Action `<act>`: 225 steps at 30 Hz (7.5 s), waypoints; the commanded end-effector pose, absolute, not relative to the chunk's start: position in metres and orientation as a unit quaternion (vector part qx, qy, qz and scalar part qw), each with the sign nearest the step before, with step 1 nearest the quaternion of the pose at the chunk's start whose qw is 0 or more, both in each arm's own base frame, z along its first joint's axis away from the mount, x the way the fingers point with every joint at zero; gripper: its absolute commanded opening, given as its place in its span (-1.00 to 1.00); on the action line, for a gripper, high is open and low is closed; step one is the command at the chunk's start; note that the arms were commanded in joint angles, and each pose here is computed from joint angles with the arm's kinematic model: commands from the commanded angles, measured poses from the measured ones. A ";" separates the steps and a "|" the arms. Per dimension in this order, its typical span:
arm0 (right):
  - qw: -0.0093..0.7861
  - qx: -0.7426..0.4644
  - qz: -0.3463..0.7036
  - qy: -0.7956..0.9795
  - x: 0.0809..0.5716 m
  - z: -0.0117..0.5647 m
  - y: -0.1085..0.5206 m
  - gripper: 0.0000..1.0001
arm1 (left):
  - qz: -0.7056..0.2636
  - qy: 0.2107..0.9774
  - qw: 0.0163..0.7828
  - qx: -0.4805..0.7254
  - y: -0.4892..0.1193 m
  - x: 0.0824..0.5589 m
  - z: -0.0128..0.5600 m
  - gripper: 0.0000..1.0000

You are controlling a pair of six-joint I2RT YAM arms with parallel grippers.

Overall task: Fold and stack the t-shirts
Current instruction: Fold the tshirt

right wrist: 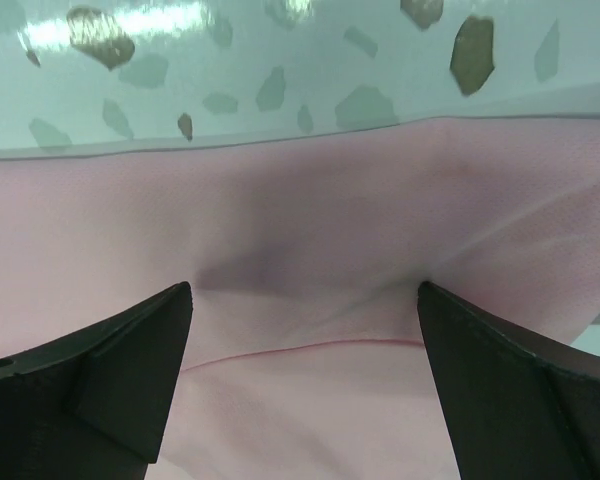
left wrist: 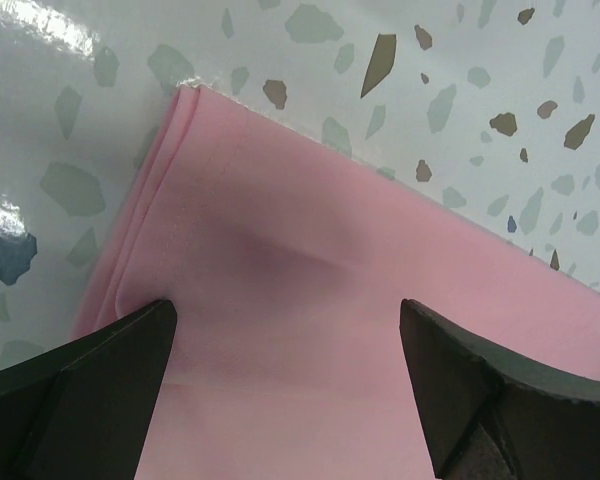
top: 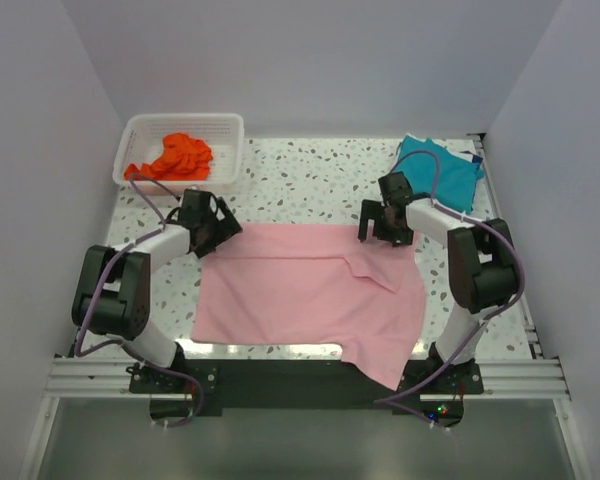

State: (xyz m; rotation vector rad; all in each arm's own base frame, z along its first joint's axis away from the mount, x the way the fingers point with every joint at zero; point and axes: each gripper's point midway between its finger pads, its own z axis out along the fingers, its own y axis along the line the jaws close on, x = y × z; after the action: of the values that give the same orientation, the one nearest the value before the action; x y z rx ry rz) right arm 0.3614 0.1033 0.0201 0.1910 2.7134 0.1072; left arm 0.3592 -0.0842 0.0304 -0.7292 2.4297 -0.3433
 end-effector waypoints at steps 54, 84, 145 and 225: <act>0.306 0.087 0.078 0.945 0.307 0.109 0.078 0.97 | -0.042 0.932 0.188 -0.308 -0.123 0.126 0.031 1.00; 0.304 0.076 0.064 0.948 0.305 0.109 0.073 0.97 | 0.067 0.850 0.256 -0.455 -0.053 0.147 0.016 -0.21; 0.044 -0.147 -0.007 0.988 0.054 -0.001 0.134 -0.32 | 0.043 0.856 0.263 -0.444 -0.055 0.152 0.019 -1.00; 0.221 -0.041 -0.064 0.972 0.380 0.098 0.138 -0.97 | 0.030 0.856 0.311 -0.412 -0.029 0.332 0.058 -0.50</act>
State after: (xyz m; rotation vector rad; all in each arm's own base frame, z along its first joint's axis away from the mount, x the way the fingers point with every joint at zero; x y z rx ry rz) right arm 0.3519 0.1386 0.0843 -0.1564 2.7837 -0.1413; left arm 0.3085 -0.0290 0.0463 -1.1242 2.2940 0.1268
